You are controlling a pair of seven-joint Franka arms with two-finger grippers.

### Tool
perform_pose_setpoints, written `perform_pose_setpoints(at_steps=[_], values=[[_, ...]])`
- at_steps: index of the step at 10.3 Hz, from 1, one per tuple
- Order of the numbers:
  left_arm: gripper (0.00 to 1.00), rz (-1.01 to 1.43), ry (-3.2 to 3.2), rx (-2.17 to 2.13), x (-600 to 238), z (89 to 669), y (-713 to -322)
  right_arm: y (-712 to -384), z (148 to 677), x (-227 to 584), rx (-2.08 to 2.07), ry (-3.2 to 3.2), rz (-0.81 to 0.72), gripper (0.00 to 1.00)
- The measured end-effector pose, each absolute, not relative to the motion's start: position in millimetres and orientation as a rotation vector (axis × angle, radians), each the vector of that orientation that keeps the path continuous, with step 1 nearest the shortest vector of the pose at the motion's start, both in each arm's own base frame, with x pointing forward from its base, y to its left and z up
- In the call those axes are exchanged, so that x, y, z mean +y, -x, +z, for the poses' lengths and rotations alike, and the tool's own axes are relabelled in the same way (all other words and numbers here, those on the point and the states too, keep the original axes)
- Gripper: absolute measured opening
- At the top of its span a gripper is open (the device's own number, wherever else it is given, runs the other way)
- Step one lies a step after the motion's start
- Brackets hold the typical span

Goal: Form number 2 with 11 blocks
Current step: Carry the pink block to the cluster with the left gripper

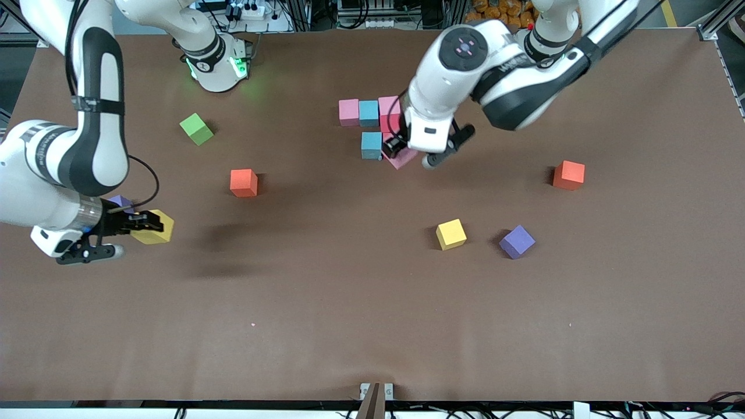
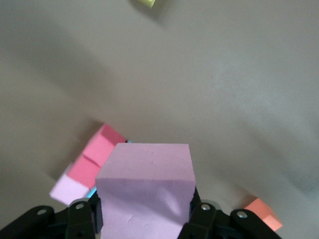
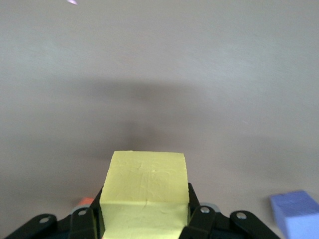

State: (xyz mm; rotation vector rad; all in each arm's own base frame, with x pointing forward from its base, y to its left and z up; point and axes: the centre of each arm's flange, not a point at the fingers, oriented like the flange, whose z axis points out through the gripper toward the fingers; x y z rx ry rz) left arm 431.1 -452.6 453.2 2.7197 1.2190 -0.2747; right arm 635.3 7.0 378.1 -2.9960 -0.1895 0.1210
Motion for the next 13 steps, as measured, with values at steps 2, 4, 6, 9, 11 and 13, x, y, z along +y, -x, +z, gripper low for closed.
perform_pose_setpoints(at_steps=[2,4,6,9,11,13], values=[[0.62,-0.303,-2.646,1.409,-476.6,455.1,-405.6,-638.1,375.7,74.5,-0.295,2.970,0.133,0.61],[0.62,-0.331,-2.538,1.605,-498.4,456.7,-381.9,-629.3,359.2,133.6,-0.420,2.921,0.184,0.59],[0.62,-0.358,-2.425,1.776,-521.1,453.7,-357.7,-623.8,351.2,159.0,-0.476,2.897,0.210,0.56],[0.62,-0.401,-2.222,1.986,-548.5,420.1,-350.6,-634.5,345.8,115.8,-0.428,2.950,0.202,0.56],[0.62,-0.350,-2.204,2.053,-576.2,369.2,-327.2,-639.8,341.3,85.6,-0.385,2.958,0.201,0.56],[0.62,-0.290,-2.195,2.079,-593.8,326.6,-310.3,-641.9,337.1,81.7,-0.377,2.967,0.193,0.56]])
